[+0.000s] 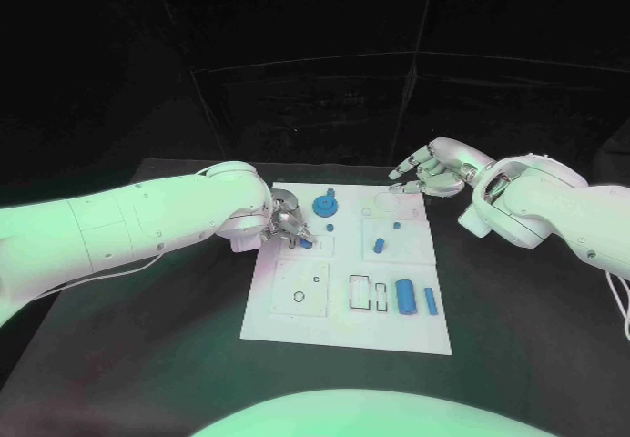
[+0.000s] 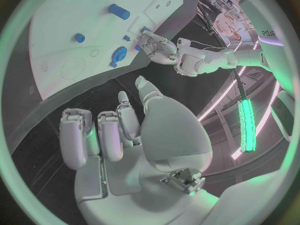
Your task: Assemble the parts on the task board
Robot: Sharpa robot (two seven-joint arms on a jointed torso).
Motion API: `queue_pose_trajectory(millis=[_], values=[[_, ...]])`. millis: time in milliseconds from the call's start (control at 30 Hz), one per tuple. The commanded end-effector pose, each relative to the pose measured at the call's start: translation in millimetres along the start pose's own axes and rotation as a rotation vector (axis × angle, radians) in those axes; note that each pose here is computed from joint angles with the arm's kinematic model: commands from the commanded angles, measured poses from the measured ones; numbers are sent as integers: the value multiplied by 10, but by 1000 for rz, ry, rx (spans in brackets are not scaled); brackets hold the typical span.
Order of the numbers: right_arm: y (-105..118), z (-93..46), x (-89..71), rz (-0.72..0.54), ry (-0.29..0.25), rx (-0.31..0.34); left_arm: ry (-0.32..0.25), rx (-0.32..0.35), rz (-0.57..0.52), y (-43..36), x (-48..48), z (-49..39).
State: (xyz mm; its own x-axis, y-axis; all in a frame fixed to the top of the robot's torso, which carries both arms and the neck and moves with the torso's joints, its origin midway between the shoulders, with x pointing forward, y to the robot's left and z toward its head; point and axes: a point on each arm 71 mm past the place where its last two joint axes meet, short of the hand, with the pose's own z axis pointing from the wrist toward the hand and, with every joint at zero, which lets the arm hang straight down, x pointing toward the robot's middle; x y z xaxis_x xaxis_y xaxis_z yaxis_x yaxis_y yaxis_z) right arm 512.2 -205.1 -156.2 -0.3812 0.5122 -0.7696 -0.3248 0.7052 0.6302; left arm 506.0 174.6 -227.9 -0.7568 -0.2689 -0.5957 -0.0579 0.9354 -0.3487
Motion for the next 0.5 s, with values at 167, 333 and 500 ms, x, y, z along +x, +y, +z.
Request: queue_pose_trajectory(millis=[167, 333, 500], values=[[20, 7, -1, -5, 7, -12, 27, -25, 24, 21, 25, 6], [24, 11, 3, -5, 8, -13, 30, -20, 27, -14, 34, 16], [29, 15, 7, -5, 10, -14, 32, -19, 30, -36, 36, 27]])
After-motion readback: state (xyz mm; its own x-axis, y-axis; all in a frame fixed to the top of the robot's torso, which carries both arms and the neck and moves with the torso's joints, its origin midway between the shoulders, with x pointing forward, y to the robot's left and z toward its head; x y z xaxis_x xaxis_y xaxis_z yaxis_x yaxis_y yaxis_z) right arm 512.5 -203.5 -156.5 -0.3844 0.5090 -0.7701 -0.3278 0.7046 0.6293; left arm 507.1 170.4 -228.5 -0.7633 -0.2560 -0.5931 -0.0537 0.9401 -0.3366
